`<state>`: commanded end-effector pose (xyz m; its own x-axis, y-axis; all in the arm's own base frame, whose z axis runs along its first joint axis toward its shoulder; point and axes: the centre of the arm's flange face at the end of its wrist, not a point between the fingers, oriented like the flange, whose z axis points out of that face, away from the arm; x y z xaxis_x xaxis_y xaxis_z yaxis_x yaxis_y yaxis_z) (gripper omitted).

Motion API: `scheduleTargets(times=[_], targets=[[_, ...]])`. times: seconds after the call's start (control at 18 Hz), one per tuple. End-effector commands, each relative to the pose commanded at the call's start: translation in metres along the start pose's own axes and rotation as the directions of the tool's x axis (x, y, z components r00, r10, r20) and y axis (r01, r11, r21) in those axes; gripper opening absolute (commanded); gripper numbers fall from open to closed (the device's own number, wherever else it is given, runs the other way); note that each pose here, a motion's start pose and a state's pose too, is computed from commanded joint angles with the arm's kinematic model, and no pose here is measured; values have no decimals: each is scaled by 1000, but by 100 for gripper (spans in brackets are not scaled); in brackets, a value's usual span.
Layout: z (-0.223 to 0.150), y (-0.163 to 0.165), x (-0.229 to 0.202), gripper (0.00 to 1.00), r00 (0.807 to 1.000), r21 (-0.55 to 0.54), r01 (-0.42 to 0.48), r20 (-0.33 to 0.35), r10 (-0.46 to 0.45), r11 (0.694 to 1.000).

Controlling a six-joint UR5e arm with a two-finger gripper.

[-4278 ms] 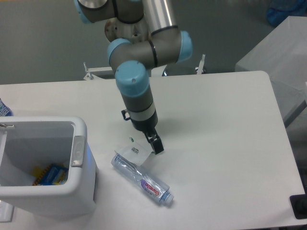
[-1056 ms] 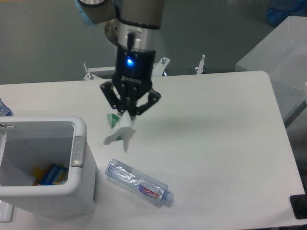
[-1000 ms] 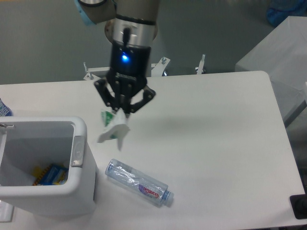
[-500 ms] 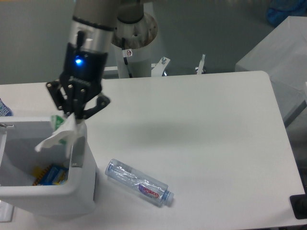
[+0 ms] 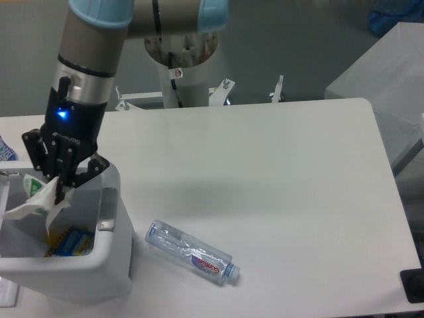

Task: Place the trash in the trash can
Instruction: 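Open the gripper to drop the paper into the bin, then move the gripper over to the clear plastic water bottle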

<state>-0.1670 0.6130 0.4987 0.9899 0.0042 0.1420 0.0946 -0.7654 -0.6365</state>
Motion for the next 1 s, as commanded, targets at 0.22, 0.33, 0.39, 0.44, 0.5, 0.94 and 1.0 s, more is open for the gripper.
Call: scheduleTargets(times=[0.22, 0.33, 0.39, 0.44, 0.5, 0.94, 1.0], targets=[[-5, -4, 0, 99, 1000, 15, 21, 6, -22, 1000], [-8, -7, 0, 98, 1000, 23, 26, 10, -26, 999], [-11, -7, -7, 99, 999, 28, 35, 19, -36, 999], [-15, -5, -18, 99, 998, 30, 63, 30, -64, 998], [-21, -2, -39, 99, 992, 38, 116, 51, -118, 992], [-35, 51, -170, 100, 833, 64, 528, 155, -531, 847], [-36, 61, -189, 100, 785, 73, 593, 169, -596, 802]])
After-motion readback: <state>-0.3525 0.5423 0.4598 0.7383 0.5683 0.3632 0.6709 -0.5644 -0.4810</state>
